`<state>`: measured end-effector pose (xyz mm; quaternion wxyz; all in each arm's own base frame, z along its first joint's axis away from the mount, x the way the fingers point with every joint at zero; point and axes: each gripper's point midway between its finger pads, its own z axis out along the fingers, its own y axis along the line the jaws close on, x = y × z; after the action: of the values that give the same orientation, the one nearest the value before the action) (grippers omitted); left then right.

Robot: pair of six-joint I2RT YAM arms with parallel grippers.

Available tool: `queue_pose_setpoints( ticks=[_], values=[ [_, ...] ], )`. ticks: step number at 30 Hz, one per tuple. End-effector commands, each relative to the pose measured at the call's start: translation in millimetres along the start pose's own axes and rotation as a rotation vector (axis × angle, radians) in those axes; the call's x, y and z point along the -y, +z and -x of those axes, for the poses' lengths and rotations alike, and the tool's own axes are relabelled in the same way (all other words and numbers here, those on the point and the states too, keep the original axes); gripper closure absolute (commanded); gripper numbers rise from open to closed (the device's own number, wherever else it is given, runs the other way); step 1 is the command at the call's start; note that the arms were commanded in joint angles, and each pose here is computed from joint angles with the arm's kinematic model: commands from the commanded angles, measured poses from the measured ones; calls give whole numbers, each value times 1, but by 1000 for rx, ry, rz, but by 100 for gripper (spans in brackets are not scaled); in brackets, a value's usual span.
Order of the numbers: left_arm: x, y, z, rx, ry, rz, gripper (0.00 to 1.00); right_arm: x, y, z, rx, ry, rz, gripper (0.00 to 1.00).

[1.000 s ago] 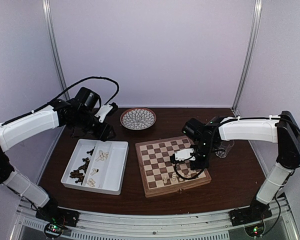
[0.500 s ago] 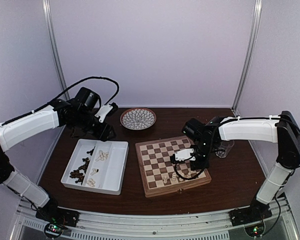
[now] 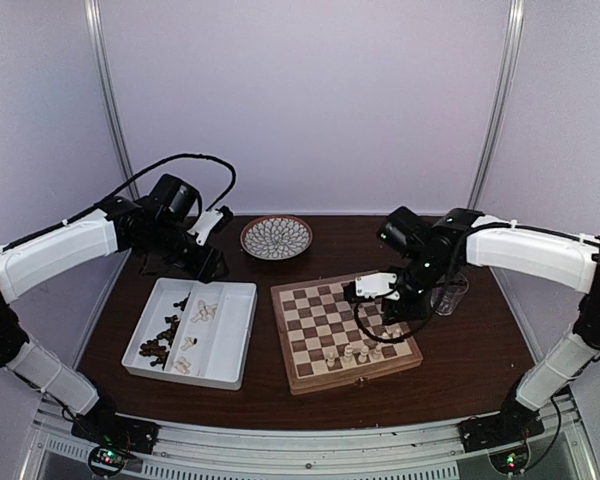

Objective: Set up the chess pieces on the board
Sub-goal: Place the pawn at g2, then pick up the pawn from the storage box.

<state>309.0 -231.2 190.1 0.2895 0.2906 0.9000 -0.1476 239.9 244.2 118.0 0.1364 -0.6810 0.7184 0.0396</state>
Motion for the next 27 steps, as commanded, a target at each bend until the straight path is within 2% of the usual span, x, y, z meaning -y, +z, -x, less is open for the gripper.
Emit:
queue_pose_setpoints(
  ticks=[1,3,6,10,18,22,27],
  values=[
    [-25,-21,-9,-57,-125,146,53,-6,-62,3,118,36,-65,66],
    [-33,-31,-33,-125,-192,213,54,-9,-80,2,204,73,-95,64],
    [-31,-41,-74,-225,-280,226,55,-17,-91,-8,332,118,-100,61],
    [-19,-41,-123,-344,-320,196,62,-14,-83,-28,433,218,-140,58],
    [-15,-10,-166,-481,-326,191,79,-15,-74,-38,448,236,-161,56],
    [-11,8,-173,-516,-280,183,78,-19,-73,-38,453,228,-152,55],
    [-13,26,-165,-503,-258,194,69,-21,-74,-38,458,219,-149,54]
  ],
)
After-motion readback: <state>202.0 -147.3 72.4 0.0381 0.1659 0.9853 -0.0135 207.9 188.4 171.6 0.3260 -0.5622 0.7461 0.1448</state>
